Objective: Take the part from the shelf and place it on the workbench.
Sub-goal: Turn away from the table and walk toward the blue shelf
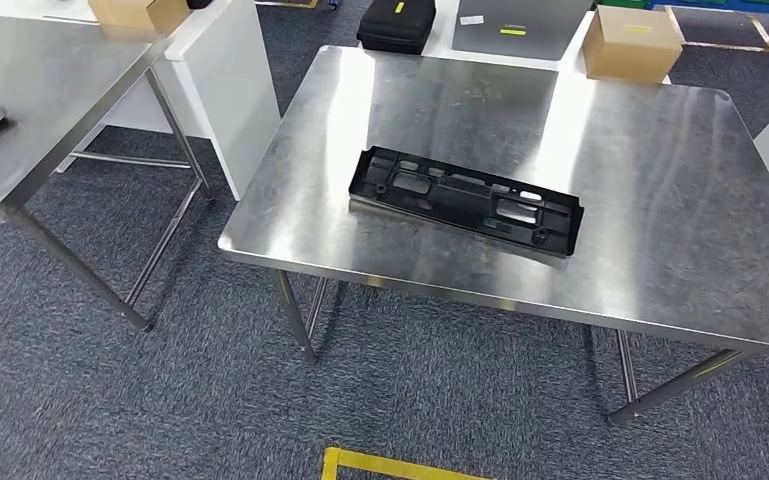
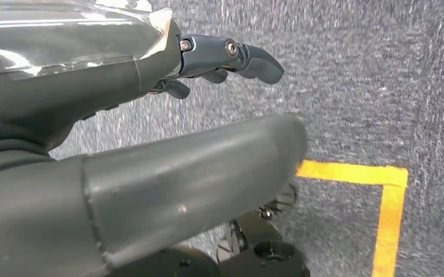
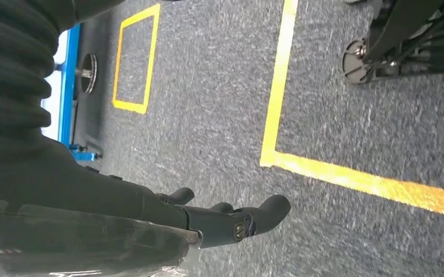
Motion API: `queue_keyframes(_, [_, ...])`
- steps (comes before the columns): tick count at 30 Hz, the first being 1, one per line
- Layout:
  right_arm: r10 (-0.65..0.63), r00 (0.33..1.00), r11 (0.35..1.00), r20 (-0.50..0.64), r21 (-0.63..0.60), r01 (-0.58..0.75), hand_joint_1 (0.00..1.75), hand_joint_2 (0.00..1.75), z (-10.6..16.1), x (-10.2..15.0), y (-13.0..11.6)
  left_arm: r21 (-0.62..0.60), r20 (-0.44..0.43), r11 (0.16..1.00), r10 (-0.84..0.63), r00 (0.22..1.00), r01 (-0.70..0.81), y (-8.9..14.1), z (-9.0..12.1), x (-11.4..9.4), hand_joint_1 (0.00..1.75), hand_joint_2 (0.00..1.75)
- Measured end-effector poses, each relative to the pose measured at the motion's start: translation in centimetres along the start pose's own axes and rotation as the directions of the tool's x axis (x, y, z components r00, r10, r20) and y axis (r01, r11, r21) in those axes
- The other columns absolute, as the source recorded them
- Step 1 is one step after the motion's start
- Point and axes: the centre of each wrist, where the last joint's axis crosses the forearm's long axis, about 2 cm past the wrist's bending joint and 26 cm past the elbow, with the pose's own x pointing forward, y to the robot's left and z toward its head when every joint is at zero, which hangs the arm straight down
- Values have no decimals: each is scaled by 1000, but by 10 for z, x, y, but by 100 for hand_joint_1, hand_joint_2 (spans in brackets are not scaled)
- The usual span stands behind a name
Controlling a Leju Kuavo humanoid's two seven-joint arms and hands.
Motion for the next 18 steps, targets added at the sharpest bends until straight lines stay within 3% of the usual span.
queue_keyframes(18, [-2, 1000, 1000, -5, 1, 2, 0, 175, 0, 0, 1, -2, -4, 1000, -1, 1000, 1, 0, 1, -1, 0, 0])
